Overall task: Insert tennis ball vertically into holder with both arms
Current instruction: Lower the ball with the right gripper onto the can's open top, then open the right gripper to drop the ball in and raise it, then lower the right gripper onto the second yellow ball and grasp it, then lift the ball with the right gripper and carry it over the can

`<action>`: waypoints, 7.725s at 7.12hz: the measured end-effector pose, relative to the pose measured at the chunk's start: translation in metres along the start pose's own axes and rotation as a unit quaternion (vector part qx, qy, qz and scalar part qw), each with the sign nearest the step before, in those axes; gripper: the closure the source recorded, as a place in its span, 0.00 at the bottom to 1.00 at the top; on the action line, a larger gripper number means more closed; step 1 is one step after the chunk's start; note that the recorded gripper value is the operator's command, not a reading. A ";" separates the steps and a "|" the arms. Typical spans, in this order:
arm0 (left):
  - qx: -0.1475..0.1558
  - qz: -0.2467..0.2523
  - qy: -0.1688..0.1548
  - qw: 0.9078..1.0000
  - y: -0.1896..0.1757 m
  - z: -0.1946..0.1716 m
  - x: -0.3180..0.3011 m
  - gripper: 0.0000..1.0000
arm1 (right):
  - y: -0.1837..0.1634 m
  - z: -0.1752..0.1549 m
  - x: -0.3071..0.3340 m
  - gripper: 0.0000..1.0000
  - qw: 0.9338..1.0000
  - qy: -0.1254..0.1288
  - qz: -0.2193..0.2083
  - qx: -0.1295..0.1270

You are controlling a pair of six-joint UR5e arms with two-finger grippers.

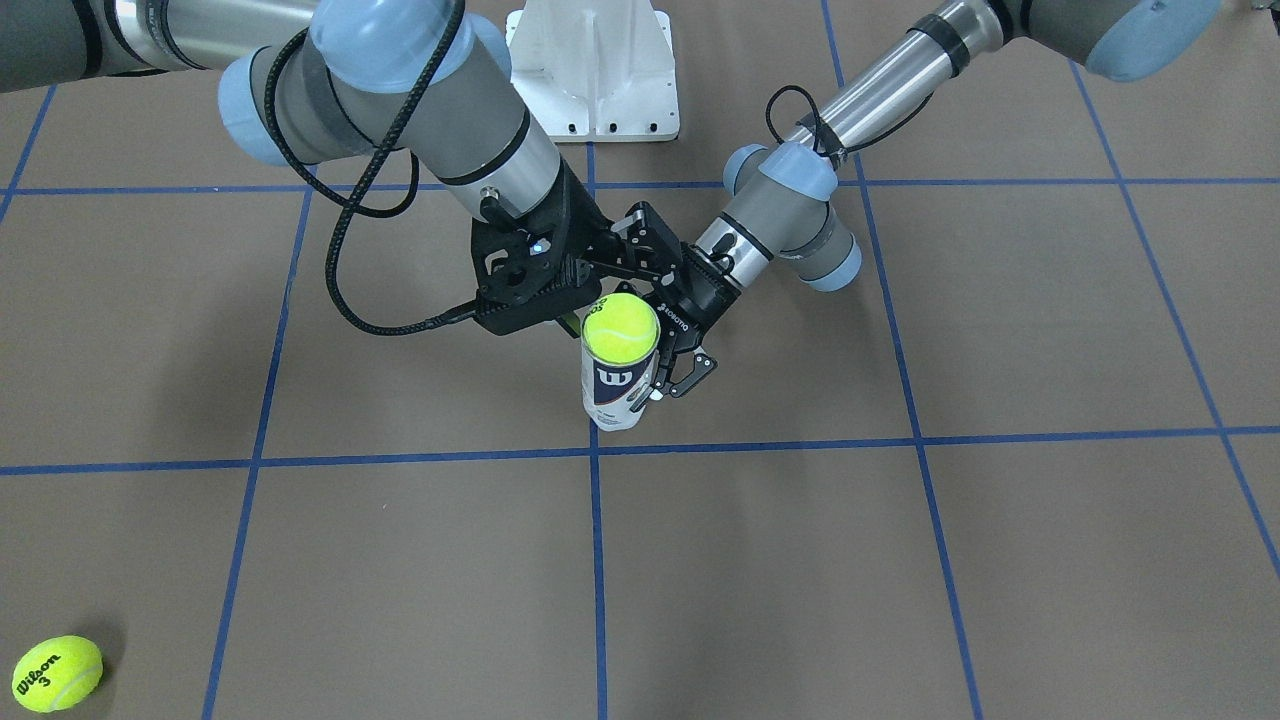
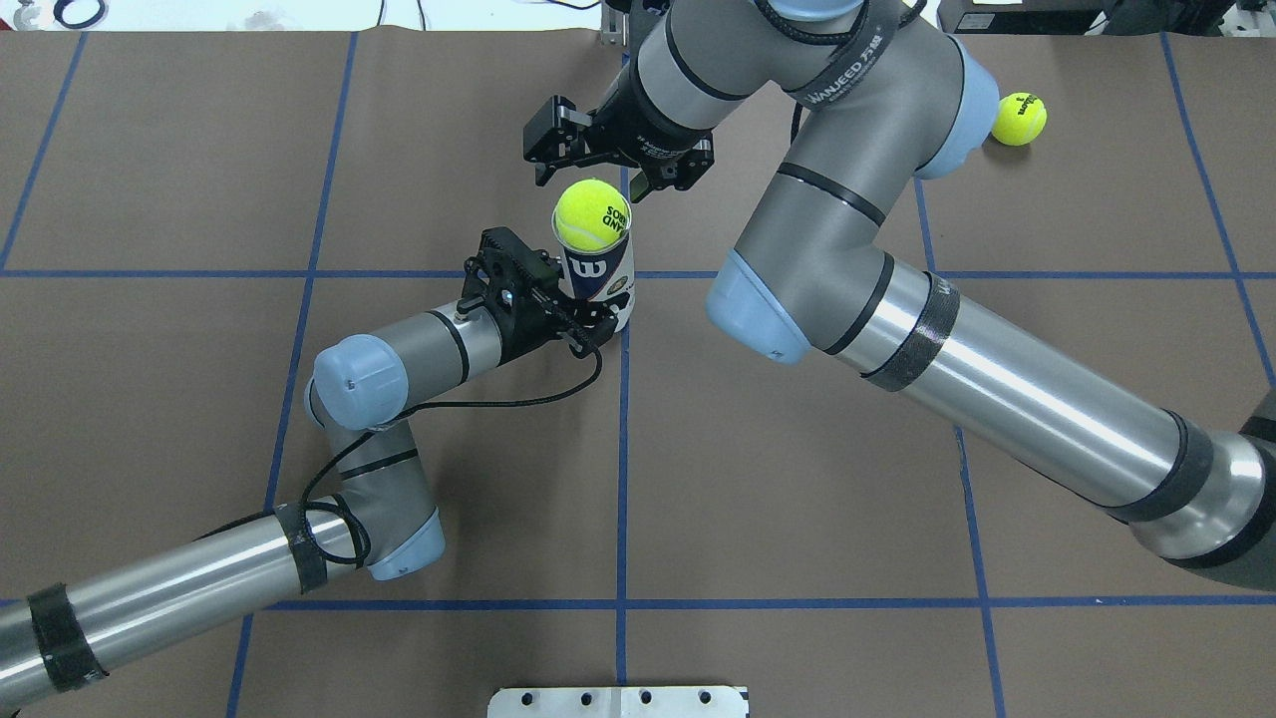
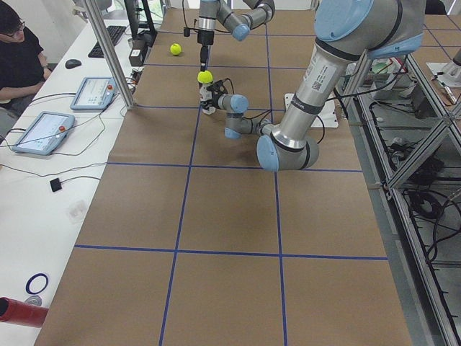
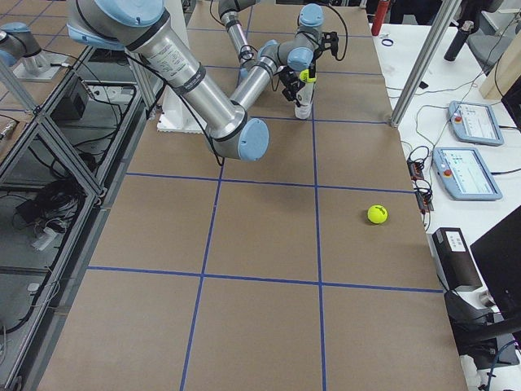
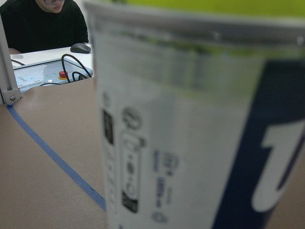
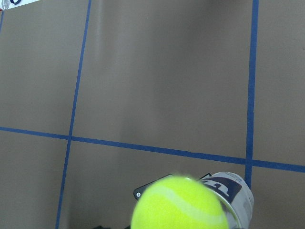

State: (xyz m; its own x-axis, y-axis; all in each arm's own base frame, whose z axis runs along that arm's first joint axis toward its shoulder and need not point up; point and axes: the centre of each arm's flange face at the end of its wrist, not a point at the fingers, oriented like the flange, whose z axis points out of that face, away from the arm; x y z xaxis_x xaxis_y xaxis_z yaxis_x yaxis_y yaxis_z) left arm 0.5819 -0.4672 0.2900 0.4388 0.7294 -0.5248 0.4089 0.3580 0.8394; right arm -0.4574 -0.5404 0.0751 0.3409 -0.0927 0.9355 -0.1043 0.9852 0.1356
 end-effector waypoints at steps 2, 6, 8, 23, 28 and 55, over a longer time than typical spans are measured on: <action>0.000 0.000 0.000 1.000 0.000 0.000 0.000 0.29 | -0.001 -0.001 0.002 0.63 1.000 0.000 0.001 0.001; 0.001 0.001 -0.001 1.000 -0.001 0.000 -0.002 0.29 | -0.006 -0.008 -0.001 1.00 1.000 -0.004 0.001 0.007; 0.001 0.001 -0.001 1.000 -0.001 0.000 -0.002 0.29 | -0.007 -0.007 0.000 1.00 1.000 -0.002 0.000 0.008; 0.002 0.000 -0.001 1.000 -0.003 -0.001 -0.001 0.27 | -0.186 -0.087 0.331 0.01 0.982 0.175 -0.062 0.029; 0.003 0.002 -0.001 1.000 -0.004 -0.001 -0.002 0.27 | -0.201 -0.049 0.437 0.01 0.962 0.256 -0.092 0.015; 0.008 0.003 -0.005 1.000 -0.013 0.000 -0.008 0.27 | -0.112 -0.046 -0.067 1.00 0.991 0.040 0.127 -0.019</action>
State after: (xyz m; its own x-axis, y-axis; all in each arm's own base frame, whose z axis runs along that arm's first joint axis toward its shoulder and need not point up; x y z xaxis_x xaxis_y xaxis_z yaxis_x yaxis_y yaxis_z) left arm 0.5731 -0.4778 0.2838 0.4495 0.7249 -0.5220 0.4197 0.3445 0.8397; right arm -0.4260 -0.6378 -0.0175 0.3813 0.1696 0.9088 -0.1611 0.9802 -0.1154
